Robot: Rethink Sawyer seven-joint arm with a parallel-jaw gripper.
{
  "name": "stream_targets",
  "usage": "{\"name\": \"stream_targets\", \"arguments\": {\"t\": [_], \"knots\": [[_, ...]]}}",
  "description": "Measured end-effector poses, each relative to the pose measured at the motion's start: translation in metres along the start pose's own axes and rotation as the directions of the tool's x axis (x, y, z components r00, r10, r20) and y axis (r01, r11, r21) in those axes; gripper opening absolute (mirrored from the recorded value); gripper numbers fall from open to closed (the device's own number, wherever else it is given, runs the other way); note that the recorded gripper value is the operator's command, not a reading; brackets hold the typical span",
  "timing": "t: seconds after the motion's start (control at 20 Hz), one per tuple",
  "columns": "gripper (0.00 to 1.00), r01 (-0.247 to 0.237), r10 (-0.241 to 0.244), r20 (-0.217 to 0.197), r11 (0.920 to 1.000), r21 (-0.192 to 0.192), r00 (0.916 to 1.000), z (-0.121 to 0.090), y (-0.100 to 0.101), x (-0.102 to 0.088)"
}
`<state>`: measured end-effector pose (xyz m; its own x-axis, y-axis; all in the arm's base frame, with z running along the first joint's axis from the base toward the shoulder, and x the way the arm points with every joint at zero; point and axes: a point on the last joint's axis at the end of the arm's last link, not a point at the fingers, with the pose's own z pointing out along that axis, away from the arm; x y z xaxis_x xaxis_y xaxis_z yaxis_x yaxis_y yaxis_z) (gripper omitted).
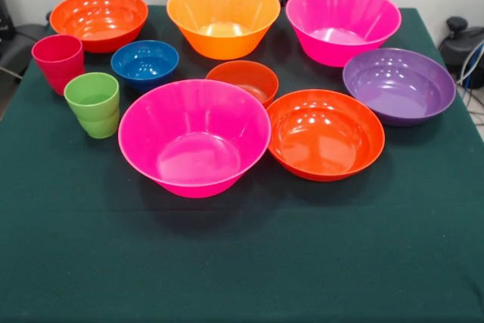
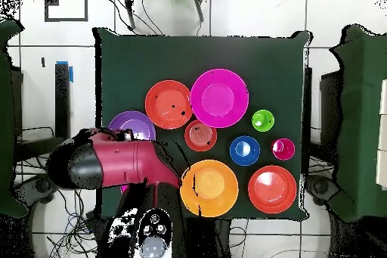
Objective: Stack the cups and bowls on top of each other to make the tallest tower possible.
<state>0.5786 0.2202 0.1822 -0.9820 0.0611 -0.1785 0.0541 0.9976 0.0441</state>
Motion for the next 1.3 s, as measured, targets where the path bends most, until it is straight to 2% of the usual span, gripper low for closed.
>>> {"name": "stream_targets", "arguments": {"t": [0.8,1.3], "knots": [[1.0,0.016,-0.016,-0.007,0.9999,0.002,0.9998,0.067,0.015,-0.039],[1.0,0.009,-0.009,0.022,0.9998,0.019,0.9997,0.109,0.007,-0.065]]}}
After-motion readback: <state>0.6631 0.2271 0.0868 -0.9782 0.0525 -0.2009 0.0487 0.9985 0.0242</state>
